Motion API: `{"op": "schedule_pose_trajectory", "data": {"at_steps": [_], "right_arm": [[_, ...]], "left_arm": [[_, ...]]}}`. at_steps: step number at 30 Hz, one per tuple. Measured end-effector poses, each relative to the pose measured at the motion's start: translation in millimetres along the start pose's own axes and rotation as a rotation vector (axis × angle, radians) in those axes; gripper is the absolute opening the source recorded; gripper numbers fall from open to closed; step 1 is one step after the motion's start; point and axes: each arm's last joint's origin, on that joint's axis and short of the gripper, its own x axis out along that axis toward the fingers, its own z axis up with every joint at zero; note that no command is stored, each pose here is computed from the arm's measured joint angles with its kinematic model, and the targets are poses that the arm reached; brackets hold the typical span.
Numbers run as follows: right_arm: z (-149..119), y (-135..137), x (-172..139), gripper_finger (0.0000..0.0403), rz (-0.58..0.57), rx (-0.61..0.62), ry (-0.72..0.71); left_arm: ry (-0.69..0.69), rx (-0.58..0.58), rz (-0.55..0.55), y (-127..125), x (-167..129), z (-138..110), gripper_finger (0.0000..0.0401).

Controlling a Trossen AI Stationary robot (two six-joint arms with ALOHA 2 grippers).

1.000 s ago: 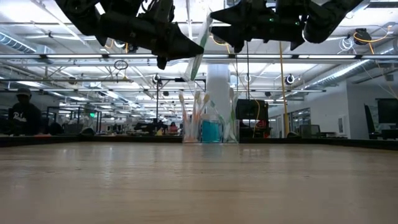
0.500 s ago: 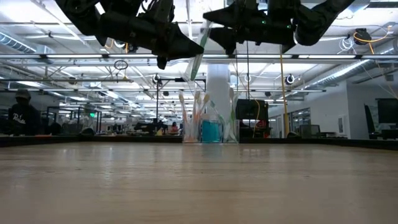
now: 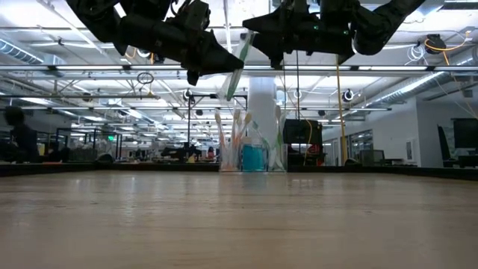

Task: Pick & Place toothbrushing station
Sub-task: Put the green toothbrush into the transparent organizer

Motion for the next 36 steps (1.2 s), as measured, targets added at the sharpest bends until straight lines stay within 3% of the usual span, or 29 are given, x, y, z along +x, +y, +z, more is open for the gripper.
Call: {"op": "schedule_pose_trajectory", "data": {"at_steps": [15, 21, 27, 32, 36], "right_arm": [[2, 2, -1, 0.0049, 0.052, 0.009, -0.003], [6, 4, -3, 0.0027, 0.057, 0.005, 0.000], [8, 4, -5, 0.0025, 0.051, -0.005, 0.000], [9, 4, -6, 0.0025, 0.044, -0.001, 0.010], [13, 5, -10, 0.0023, 0.035, -0.005, 0.019]], "left_arm": [[0.017, -0.002, 0.015, 1, 0, -2, 0.0012], [0.019, -0.033, 0.020, 0, 0, -2, 0.0079], [0.008, -0.035, -0.006, -6, -4, 2, 0.0176], [-0.037, -0.029, -0.014, -9, -24, 21, 0.0241], [-0.049, -0.027, 0.061, -8, -51, 37, 0.0273]]}}
